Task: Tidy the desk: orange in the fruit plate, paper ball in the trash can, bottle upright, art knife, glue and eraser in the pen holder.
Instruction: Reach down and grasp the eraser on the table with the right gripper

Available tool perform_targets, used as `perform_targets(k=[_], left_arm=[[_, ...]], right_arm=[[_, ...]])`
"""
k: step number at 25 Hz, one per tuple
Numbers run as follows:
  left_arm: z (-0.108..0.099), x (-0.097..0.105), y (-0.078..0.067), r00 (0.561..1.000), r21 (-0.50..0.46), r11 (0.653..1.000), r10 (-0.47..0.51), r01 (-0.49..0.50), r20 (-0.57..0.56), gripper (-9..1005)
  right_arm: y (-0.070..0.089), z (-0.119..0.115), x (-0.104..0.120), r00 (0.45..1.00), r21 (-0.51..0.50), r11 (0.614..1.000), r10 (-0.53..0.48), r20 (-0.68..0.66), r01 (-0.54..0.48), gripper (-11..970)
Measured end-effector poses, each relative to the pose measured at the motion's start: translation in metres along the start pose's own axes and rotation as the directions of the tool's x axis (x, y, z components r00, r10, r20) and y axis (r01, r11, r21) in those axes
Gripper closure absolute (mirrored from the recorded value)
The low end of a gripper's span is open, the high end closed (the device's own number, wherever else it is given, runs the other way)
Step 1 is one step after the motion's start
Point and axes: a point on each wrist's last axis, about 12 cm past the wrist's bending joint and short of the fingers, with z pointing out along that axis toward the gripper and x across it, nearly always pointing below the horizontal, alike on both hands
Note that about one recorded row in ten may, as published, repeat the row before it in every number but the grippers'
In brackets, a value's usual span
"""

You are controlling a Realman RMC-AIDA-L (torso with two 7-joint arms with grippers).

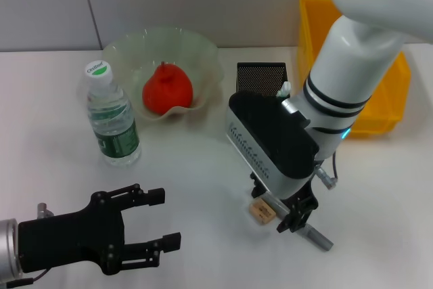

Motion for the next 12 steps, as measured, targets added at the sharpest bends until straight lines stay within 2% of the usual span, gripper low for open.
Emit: perform_targets(k=[12], left_arm=[[0.0,0.002,-0.001,1.0,-0.009,1.0,-0.022,0.022,0.016,183]], right_arm=[[-0.001,0.016,-0.01,0.992,0.026,0.994,-0.104,-0.069,0.106,272]])
